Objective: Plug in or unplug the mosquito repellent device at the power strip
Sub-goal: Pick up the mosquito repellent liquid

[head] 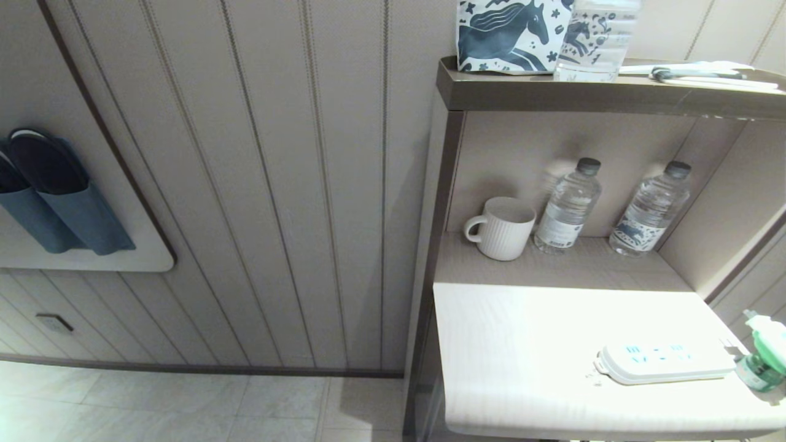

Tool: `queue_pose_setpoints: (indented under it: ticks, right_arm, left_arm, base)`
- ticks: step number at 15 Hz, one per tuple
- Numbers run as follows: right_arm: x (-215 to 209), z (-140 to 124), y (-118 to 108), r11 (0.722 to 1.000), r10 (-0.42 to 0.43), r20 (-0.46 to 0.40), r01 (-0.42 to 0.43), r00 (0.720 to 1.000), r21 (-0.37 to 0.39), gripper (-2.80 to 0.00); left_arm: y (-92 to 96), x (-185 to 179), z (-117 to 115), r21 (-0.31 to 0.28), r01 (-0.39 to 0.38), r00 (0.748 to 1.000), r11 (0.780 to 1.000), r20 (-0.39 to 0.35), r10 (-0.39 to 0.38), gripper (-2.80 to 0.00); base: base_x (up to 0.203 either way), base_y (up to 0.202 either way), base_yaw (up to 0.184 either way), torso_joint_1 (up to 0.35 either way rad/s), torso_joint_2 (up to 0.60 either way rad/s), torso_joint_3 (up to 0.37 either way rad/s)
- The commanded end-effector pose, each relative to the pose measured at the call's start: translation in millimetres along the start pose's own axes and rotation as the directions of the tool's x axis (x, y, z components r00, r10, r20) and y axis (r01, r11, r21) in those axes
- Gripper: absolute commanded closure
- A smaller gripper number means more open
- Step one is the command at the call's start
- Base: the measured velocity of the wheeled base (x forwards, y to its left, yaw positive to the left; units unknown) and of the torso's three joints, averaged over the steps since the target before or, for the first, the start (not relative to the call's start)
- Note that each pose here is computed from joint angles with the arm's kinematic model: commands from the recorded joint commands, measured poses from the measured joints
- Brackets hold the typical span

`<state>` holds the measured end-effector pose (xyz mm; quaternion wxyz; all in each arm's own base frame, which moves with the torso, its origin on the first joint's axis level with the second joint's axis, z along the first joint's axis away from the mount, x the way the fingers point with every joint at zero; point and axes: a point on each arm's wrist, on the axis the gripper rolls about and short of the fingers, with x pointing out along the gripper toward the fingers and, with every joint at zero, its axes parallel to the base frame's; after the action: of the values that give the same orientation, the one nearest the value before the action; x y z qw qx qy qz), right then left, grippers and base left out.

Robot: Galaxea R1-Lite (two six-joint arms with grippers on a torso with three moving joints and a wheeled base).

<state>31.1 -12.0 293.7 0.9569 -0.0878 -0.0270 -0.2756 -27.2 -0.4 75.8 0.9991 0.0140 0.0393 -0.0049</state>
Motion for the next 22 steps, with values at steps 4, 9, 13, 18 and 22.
queue_pose_setpoints:
  ticks: [4, 9, 13, 18, 22]
  right_arm:
    - [28.0, 2.9, 4.9, 0.987, -0.147, -0.082, 0.142, 0.986, -0.075, 0.0]
    - [43.6, -2.7, 7.3, 0.979, -0.196, -0.139, 0.185, 0.971, -0.084, 0.0]
    - [69.8, -15.8, -8.7, 0.963, -0.268, -0.227, 0.252, 0.936, -0.096, 0.0]
    - [75.8, -42.2, -28.5, 0.994, -0.109, -0.241, 0.11, 0.964, -0.012, 0.0]
    - [89.2, -72.1, -27.3, 0.999, 0.04, -0.05, -0.04, 0.998, -0.006, 0.0]
  left_arm:
    - [0.0, 0.1, -0.1, 0.0, 0.0, 1.0, 1.0, -0.003, 0.0, 0.0]
    - [0.0, 0.1, -0.1, 0.0, -0.001, 1.0, 1.0, -0.003, 0.001, 0.0]
    - [0.0, 0.1, -0.1, 0.0, -0.001, 1.0, 1.0, -0.003, 0.001, 0.0]
    - [0.0, 0.1, -0.1, 0.0, -0.001, 1.0, 1.0, -0.003, 0.001, 0.0]
    - [0.0, 0.1, -0.1, 0.0, 0.0, 1.0, 1.0, -0.003, 0.0, 0.0]
  base:
    - [0.0, 0.0, 0.0, 0.0, 0.0, 0.0]
    - [0.0, 0.0, 0.0, 0.0, 0.0, 0.0]
    - [0.0, 0.0, 0.0, 0.0, 0.0, 0.0]
    - [0.0, 0.0, 0.0, 0.0, 0.0, 0.0]
    - [0.0, 0.0, 0.0, 0.0, 0.0, 0.0]
